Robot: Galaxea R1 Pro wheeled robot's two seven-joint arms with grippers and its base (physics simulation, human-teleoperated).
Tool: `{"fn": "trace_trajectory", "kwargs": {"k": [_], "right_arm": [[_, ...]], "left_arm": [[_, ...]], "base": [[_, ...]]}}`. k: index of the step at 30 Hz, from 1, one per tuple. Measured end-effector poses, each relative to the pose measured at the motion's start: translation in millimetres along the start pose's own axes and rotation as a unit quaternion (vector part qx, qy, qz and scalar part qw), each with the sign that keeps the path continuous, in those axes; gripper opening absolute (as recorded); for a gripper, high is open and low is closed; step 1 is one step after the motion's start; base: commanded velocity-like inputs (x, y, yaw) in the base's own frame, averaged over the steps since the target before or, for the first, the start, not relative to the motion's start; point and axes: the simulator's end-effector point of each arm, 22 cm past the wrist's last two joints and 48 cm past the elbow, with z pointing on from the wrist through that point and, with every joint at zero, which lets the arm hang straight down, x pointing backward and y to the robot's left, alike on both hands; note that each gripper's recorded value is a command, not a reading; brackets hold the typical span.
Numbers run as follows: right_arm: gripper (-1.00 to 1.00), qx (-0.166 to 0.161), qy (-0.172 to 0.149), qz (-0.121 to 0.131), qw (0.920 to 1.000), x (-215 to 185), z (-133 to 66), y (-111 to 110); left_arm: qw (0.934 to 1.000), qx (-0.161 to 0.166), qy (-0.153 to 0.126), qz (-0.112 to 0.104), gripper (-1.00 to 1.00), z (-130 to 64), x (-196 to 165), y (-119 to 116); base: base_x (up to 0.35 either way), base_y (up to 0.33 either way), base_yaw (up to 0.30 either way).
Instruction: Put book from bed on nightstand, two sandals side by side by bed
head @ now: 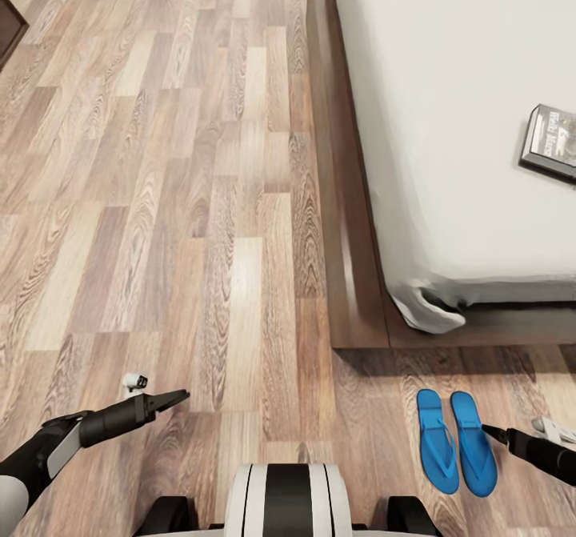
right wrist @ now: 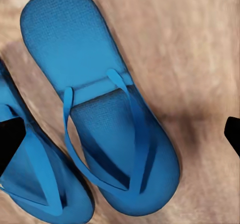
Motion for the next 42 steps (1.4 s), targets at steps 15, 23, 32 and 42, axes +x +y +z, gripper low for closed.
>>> {"fn": "trace_trajectory", "kwargs": {"k": [15, 23, 32, 42], "right_arm": [[1.0, -0.125, 0.005, 0.089, 0.9881, 35, -46.9, -3], [1.0, -0.131, -0.015, 0.083, 0.9878, 34, -54.5, -2], [1.0, -0.135, -0.053, 0.054, 0.9879, 18, -61.7, 4], [1.0, -0.137, -0.095, 0.025, 0.9857, 6, -70.0, 8]], "left_arm": [[0.9971, -0.069, -0.025, 0.021, 1.0, -43.1, 39, 32], [0.9947, -0.091, -0.037, 0.031, 1.0, -58.0, 50, 35], [0.9919, -0.106, -0.047, 0.052, 1.0, -68.9, 49, 32], [0.9907, -0.102, -0.055, 0.072, 1.0, -71.0, 39, 18]], "base": [[0.0, 0.0, 0.0], [0.0, 0.0, 0.0], [0.0, 0.0, 0.0], [0.0, 0.0, 0.0]]}}
